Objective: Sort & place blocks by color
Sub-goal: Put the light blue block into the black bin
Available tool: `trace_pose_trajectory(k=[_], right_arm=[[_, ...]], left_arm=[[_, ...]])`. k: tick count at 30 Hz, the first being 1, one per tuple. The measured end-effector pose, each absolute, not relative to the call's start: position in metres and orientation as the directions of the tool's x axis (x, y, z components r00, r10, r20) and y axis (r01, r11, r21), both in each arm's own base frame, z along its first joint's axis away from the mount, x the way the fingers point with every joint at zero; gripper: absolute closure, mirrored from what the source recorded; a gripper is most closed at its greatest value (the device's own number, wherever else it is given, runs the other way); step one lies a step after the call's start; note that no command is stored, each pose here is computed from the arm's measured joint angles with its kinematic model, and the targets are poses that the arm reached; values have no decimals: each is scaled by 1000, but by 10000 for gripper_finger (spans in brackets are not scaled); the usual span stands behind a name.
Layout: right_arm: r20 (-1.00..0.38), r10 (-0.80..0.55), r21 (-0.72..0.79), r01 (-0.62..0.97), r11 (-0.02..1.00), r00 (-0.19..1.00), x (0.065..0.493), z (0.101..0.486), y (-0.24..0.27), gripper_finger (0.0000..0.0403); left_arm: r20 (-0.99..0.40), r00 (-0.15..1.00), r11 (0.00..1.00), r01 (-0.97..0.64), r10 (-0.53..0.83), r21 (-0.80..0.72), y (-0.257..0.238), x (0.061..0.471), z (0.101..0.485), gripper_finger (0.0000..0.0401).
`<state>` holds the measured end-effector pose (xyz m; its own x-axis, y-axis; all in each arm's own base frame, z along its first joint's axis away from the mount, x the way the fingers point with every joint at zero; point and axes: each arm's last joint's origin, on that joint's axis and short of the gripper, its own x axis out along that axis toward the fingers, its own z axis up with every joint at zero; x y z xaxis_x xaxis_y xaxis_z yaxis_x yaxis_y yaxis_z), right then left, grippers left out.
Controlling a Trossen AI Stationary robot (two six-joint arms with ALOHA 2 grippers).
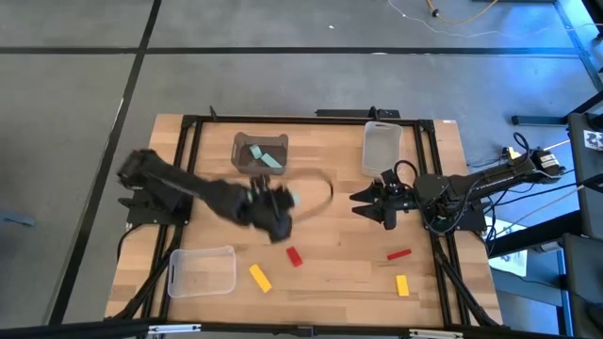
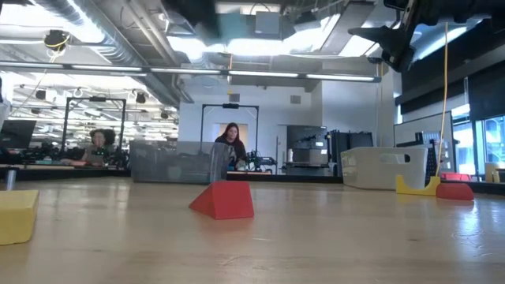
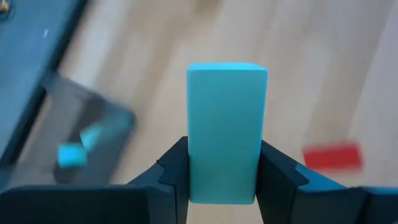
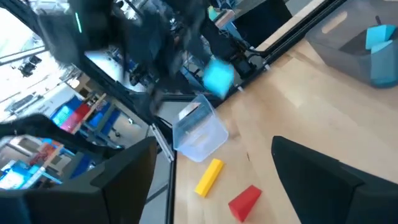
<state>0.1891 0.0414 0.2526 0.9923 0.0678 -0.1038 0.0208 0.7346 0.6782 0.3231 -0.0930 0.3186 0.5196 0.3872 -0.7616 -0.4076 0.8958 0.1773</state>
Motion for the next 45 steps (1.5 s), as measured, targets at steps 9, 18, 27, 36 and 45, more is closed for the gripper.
trace_pose_trajectory(k=[9,18,27,36,45], right_arm=[[-101,66,524,-3,852,993,190,253,40,85],[-60,64,459,-29,888,996,190,257,39,85],[-51,54,438,-27,898,997,191,258,38,85],[18,-25,454,14,891,1000,192,264,31,85],[15,-181,500,149,853,983,192,264,22,85]], left_arm=[[-464,842,926,-362,275,-109,-4,319,381,281],[-84,987,873,-163,140,-460,21,325,322,281],[-37,993,821,-115,114,-559,9,315,297,281],[-179,979,886,-163,93,-433,19,291,304,281],[-545,794,885,-427,269,-187,63,221,300,281]])
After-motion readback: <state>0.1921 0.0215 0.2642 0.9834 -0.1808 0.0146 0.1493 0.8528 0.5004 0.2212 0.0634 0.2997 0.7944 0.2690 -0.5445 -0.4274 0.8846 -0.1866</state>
